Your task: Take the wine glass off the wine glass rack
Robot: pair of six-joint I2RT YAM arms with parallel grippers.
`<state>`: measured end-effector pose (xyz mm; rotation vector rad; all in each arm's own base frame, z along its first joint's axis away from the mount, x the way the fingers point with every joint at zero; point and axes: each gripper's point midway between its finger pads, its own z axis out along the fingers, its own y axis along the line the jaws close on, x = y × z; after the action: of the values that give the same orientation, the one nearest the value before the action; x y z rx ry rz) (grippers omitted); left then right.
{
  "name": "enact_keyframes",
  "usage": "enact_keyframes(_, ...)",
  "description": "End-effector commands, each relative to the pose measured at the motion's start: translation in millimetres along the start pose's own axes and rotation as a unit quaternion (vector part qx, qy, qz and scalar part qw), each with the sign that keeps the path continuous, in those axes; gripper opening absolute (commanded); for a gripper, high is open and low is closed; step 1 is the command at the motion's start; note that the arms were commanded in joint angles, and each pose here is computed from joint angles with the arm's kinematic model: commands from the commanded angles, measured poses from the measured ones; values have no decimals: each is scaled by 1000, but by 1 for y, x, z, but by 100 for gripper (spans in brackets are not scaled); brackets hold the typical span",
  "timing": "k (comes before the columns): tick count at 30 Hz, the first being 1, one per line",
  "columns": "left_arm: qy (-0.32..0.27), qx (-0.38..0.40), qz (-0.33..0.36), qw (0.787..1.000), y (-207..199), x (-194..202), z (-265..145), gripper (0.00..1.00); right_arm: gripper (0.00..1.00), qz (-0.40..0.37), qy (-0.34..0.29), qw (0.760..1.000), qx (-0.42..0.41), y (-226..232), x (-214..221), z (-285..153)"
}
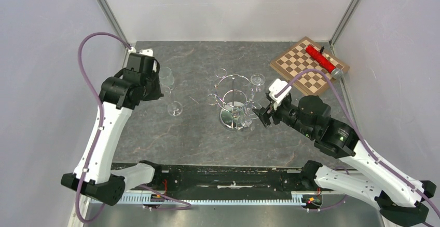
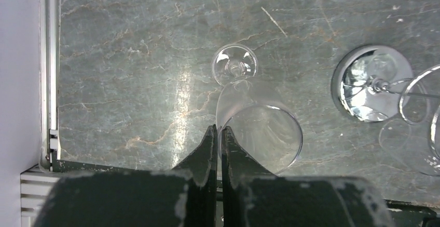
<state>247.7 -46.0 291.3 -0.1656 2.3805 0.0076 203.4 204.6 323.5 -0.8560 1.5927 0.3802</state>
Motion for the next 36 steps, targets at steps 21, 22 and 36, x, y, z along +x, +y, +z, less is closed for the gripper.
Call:
enact_keyframes(21, 33, -42, -83, 995, 61, -33, 93, 2, 71, 69, -13, 994, -82, 46, 51, 2)
enact_keyframes(22, 37, -43, -83, 995, 63, -32, 96, 2, 71, 70, -12, 994, -84, 47, 52, 2)
enact_keyframes(36, 51, -55, -97, 992, 71, -41, 129, 2, 74, 98, -26, 992, -70, 43, 55, -16)
